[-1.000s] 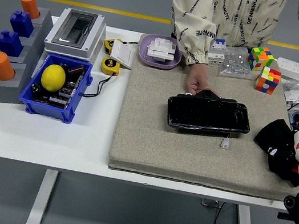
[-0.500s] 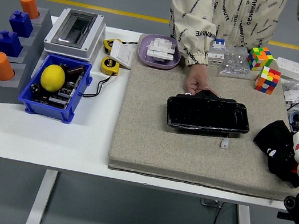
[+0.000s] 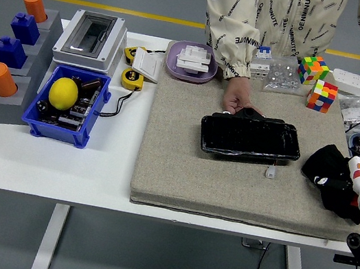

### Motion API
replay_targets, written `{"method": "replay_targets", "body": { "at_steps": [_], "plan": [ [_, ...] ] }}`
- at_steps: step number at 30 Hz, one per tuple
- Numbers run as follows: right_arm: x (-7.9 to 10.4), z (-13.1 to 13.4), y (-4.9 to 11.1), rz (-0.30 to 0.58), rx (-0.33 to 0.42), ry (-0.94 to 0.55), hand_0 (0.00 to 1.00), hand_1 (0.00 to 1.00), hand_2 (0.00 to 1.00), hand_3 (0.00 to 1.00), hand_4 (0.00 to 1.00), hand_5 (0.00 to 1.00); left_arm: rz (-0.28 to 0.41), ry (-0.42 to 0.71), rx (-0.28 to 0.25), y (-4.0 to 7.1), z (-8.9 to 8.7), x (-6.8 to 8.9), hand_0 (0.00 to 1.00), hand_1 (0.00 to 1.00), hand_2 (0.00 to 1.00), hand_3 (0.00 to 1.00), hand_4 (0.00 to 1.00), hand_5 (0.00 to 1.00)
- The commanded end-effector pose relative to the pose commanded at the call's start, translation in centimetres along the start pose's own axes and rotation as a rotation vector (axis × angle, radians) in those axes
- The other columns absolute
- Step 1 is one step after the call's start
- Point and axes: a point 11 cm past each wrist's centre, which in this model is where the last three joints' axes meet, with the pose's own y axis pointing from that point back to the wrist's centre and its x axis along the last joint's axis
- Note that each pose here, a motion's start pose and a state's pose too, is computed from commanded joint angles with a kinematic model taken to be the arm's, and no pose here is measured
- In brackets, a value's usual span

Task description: Pick the rag up,wipe the panel,place it on the desk

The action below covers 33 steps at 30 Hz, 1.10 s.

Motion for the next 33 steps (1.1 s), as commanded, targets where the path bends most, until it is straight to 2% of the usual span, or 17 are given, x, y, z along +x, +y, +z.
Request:
{"method": "replay_targets", "body": {
  "at_steps": [1,2,13,14,19,20,22,25,26,31,33],
  "plan": [
    [0.0,0.0,0.0,-0.001,0.001,0.005,0.541,0.548,0.647,0.587,0.998,0.493,0.0,0.0,0.001,0.0,0.0,0.0,0.652,0.662,0.695,0.582,0.677,0.439],
    [0.1,0.1,0.0,-0.002,0.001,0.008,0.577,0.567,0.666,0.63,0.998,0.528,0.0,0.0,0.001,0.0,-0.1,0.0,0.653,0.661,0.695,0.582,0.677,0.44],
    [0.6,0.1,0.0,0.005,0.006,0.022,0.598,0.576,0.672,0.652,0.998,0.539,0.002,-0.003,0.001,0.0,-0.1,0.1,0.653,0.66,0.695,0.581,0.677,0.441],
    [0.6,0.2,0.0,0.004,0.005,0.022,0.607,0.582,0.673,0.691,0.998,0.545,0.002,-0.003,0.001,0.0,-0.1,0.1,0.652,0.66,0.695,0.581,0.675,0.438],
    [0.6,0.3,0.0,0.004,0.003,0.023,0.607,0.582,0.673,0.691,0.998,0.545,0.001,-0.003,0.003,0.0,-0.2,0.1,0.652,0.66,0.695,0.581,0.675,0.438],
    [0.6,0.3,0.0,0.006,0.004,0.023,0.622,0.594,0.68,0.724,0.998,0.545,0.0,-0.004,0.003,0.0,-0.2,0.1,0.652,0.662,0.695,0.581,0.674,0.436],
    [0.8,0.3,0.0,0.009,0.004,0.024,0.622,0.594,0.68,0.724,0.998,0.545,0.0,-0.004,0.002,0.0,-0.2,0.1,0.652,0.662,0.695,0.581,0.674,0.436],
    [1.3,0.2,0.1,0.02,0.007,0.027,0.622,0.594,0.68,0.724,0.998,0.545,0.001,-0.003,0.0,0.0,-0.1,0.1,0.652,0.662,0.695,0.581,0.674,0.436],
    [1.4,0.1,0.1,0.024,0.008,0.026,0.649,0.632,0.717,0.753,0.998,0.545,0.001,-0.003,0.0,0.0,0.0,0.1,0.652,0.662,0.693,0.581,0.675,0.437],
    [2.3,0.0,0.2,0.049,0.014,0.02,0.649,0.632,0.717,0.753,0.998,0.545,0.0,-0.002,0.0,0.0,0.0,0.0,0.652,0.662,0.693,0.581,0.675,0.437],
    [2.6,-0.1,0.2,0.055,0.016,0.017,0.684,0.665,0.749,0.769,0.998,0.548,-0.001,-0.002,0.0,0.0,0.0,0.0,0.652,0.66,0.695,0.581,0.675,0.436]
  ]
}}
